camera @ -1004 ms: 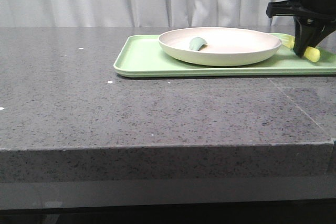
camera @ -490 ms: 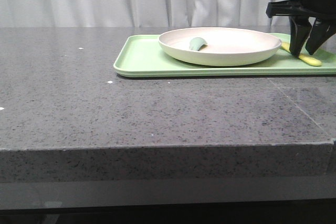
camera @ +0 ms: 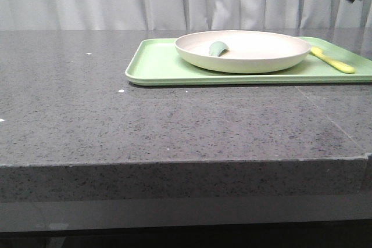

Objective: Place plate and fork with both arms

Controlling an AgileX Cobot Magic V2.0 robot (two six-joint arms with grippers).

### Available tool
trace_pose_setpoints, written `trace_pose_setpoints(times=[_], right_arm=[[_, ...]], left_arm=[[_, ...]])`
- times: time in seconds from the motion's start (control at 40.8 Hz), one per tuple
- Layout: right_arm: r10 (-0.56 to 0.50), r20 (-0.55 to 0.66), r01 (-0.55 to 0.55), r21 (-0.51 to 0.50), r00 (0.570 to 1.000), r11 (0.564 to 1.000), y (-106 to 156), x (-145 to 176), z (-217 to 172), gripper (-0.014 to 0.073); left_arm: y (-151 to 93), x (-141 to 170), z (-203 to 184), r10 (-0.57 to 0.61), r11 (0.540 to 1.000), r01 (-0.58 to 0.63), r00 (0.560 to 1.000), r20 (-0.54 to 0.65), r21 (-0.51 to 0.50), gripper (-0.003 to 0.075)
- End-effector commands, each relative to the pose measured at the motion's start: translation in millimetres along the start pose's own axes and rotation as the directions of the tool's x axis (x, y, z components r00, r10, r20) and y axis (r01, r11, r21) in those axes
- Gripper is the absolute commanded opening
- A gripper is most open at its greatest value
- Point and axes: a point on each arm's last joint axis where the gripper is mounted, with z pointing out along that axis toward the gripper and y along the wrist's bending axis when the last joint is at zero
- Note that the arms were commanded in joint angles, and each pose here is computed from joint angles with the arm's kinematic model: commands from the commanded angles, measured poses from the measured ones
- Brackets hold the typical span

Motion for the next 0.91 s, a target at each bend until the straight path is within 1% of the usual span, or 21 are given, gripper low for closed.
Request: trace_pose_setpoints(times=[0.0, 0.098, 0.171, 0.22, 0.294, 0.416, 0.514, 0.735, 0.882], right_arm=[[-0.012, 0.146, 0.014, -0.007, 0.989, 1.0, -0.5, -10.1, -46.9, -0.0068], [-0.012, 0.165, 0.014, -0.009, 0.986, 1.0, -1.1, -4.4, -62.4, -0.0065], [-0.016, 0.175, 0.019, -0.013, 0.984, 1.0, -0.8, 5.6, -73.4, -0.0065], [-0.022, 0.184, 0.025, -0.017, 0.983, 1.0, -0.5, 16.5, -77.8, -0.0065], [-0.049, 0.229, 0.056, -0.026, 0.972, 0.998, 1.3, 33.9, -90.7, -0.0065], [-0.09, 0.311, 0.106, -0.035, 0.946, 0.994, 1.4, 67.7, -107.4, -0.0065], [-0.111, 0.379, 0.134, -0.036, 0.919, 0.99, -2.9, 101.4, -120.0, -0.0065], [-0.105, 0.522, 0.145, -0.037, 0.847, 0.989, -16.5, 175.3, -133.7, -0.0065], [-0.091, 0.621, 0.148, -0.041, 0.778, 0.988, -25.1, 221.5, -139.0, -0.0065]], left_arm=[[-1.3, -15.6, -2.0, -0.004, 1.0, 0.003, 0.995, 0.101, 0.008, -0.0018], [-1.3, -15.6, -2.0, -0.004, 1.0, 0.003, 0.995, 0.101, 0.008, -0.0018], [-1.3, -15.6, -2.0, -0.004, 1.0, 0.003, 0.995, 0.101, 0.008, -0.0018], [-1.3, -15.6, -2.0, -0.004, 1.0, 0.003, 0.995, 0.101, 0.008, -0.0018], [-1.3, -15.6, -2.0, -0.004, 1.0, 0.003, 0.995, 0.101, 0.008, -0.0018], [-1.3, -15.6, -2.0, -0.004, 1.0, 0.003, 0.995, 0.101, 0.008, -0.0018], [-1.3, -15.6, -2.0, -0.004, 1.0, 0.003, 0.995, 0.101, 0.008, -0.0018], [-1.3, -15.6, -2.0, -0.004, 1.0, 0.003, 0.995, 0.101, 0.008, -0.0018], [-1.3, -15.6, -2.0, -0.004, 1.0, 0.003, 0.995, 0.101, 0.008, -0.0018]])
